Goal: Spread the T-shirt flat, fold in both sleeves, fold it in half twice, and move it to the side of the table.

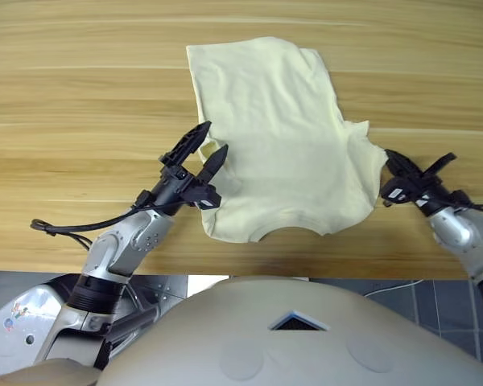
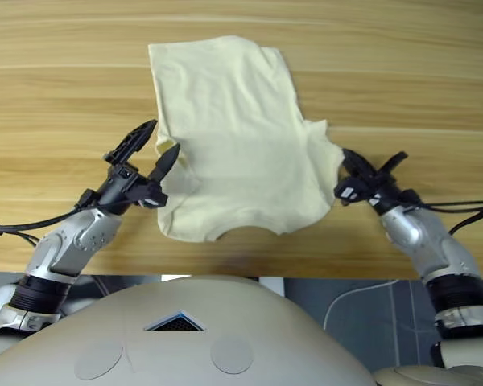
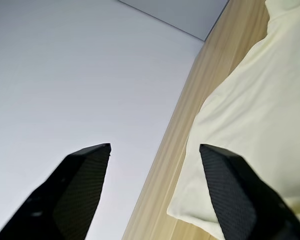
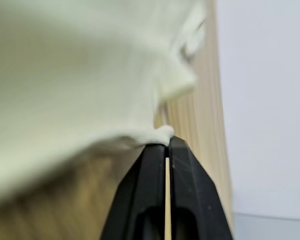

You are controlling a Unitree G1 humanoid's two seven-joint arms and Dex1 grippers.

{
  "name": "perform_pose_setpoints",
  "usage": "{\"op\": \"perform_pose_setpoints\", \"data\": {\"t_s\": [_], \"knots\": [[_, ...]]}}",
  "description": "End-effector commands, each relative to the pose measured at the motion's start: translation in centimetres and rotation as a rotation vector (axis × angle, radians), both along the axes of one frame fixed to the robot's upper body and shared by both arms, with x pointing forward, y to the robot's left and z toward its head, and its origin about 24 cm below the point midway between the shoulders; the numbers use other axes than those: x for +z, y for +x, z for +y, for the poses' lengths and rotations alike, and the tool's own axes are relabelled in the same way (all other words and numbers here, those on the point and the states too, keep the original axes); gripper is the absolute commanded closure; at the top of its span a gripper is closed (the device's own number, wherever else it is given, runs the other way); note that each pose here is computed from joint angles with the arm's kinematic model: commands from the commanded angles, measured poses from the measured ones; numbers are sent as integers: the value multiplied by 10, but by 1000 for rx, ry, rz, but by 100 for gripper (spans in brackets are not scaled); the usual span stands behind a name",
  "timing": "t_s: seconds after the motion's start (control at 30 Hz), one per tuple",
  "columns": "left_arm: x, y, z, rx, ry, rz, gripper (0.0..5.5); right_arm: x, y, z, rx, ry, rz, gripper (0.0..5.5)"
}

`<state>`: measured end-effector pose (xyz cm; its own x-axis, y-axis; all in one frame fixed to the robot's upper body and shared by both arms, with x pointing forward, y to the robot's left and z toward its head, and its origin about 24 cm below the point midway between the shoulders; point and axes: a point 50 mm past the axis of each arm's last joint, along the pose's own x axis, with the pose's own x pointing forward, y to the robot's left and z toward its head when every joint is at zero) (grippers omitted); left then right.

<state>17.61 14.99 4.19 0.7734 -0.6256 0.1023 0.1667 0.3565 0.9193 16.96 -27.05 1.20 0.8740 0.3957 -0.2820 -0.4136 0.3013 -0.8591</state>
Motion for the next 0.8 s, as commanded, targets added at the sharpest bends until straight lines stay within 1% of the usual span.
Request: {"op": "perform_pose_setpoints", "data": {"t_s": [0.03,0.23,0.47,0.53,0.63,0.73,0.8], "knots": [[-2,2,2,10,-2,6,218,18,6,12,7,120,-55,549],[-5,4,1,7,-5,15,218,25,10,27,42,146,-61,549],[-9,5,-3,2,-17,22,218,32,12,48,149,145,-52,549],[-9,6,-5,-3,-19,23,218,29,9,54,186,134,-18,549],[-10,6,-7,-9,-20,25,218,14,0,62,257,93,90,549],[-10,7,-8,-11,-18,25,218,6,-3,64,284,69,148,505],[-10,7,-8,-13,-17,25,218,4,-2,64,287,61,162,461]]}}
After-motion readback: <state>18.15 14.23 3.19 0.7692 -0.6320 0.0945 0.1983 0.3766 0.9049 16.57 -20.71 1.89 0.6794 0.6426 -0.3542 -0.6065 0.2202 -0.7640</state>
